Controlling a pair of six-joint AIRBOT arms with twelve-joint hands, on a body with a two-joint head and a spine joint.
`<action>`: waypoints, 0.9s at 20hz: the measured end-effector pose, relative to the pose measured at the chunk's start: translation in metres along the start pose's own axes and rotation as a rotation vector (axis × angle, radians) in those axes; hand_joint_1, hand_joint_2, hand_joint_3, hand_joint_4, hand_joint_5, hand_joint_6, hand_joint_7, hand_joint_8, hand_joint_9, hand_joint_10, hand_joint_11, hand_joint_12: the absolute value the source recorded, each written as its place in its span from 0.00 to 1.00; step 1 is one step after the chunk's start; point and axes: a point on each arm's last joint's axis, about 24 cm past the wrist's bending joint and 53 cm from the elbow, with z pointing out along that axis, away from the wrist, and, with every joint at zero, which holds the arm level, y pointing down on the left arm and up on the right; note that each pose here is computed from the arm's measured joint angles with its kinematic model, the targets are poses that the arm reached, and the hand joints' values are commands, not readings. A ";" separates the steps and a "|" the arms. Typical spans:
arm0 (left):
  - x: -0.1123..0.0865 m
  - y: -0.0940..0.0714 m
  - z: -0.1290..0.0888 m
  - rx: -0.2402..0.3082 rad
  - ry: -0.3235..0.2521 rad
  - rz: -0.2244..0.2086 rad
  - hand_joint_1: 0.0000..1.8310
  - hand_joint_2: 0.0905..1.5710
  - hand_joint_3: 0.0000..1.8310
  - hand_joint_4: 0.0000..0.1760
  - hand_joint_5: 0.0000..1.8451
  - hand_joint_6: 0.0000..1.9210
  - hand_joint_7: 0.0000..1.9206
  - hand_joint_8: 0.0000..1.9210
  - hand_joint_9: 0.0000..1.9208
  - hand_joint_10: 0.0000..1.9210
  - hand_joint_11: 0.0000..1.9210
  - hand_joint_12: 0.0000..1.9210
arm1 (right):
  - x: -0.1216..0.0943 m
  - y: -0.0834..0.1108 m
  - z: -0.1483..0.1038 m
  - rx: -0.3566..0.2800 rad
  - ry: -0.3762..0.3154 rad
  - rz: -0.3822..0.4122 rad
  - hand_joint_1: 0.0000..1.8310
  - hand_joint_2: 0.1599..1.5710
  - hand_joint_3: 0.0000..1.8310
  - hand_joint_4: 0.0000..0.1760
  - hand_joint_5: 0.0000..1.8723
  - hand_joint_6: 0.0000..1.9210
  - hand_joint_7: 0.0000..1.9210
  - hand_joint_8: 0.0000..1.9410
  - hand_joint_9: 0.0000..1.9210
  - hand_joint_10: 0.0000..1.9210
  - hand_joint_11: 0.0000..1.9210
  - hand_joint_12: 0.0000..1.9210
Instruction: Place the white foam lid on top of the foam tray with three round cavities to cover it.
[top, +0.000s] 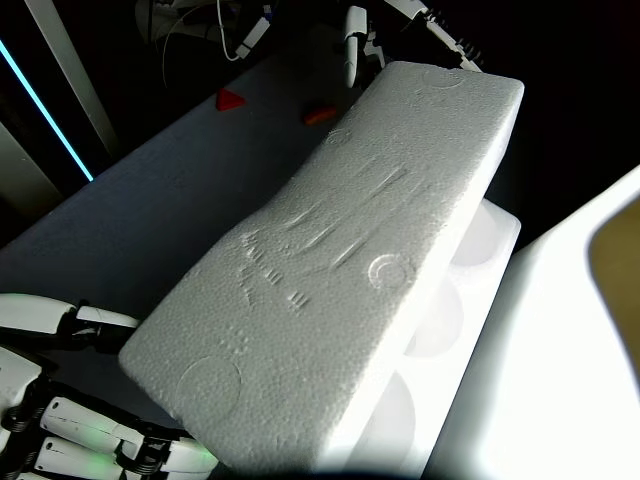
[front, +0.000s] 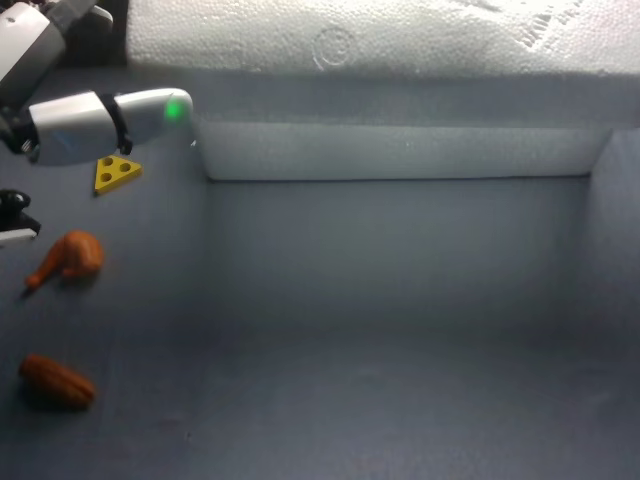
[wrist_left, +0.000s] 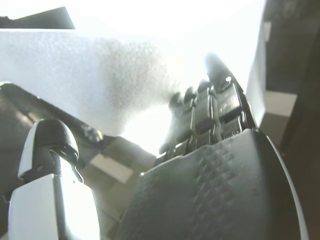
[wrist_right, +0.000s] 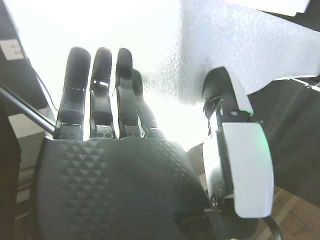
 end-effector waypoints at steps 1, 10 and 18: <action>-0.001 0.002 0.004 -0.007 -0.001 -0.001 0.32 0.60 0.00 0.00 0.15 0.00 0.03 0.00 0.00 0.00 0.00 0.46 | 0.000 0.000 0.001 0.001 0.004 -0.005 0.33 0.79 0.00 0.00 0.00 0.19 0.06 0.13 0.00 0.36 0.00 0.81; -0.001 0.026 0.028 -0.073 -0.005 -0.012 0.32 0.62 0.00 0.00 0.12 0.00 0.00 0.00 0.00 0.00 0.00 0.18 | -0.007 0.002 0.026 0.011 -0.002 -0.017 0.28 0.80 0.00 0.00 0.00 0.10 0.07 0.06 0.00 0.25 0.00 0.70; -0.003 0.037 0.032 -0.105 -0.010 -0.018 0.28 0.65 0.00 0.00 0.09 0.00 0.02 0.00 0.00 0.00 0.00 0.18 | 0.003 -0.004 0.035 0.035 0.035 -0.023 0.26 0.81 0.00 0.00 0.00 0.21 0.06 0.01 0.00 0.20 0.00 0.70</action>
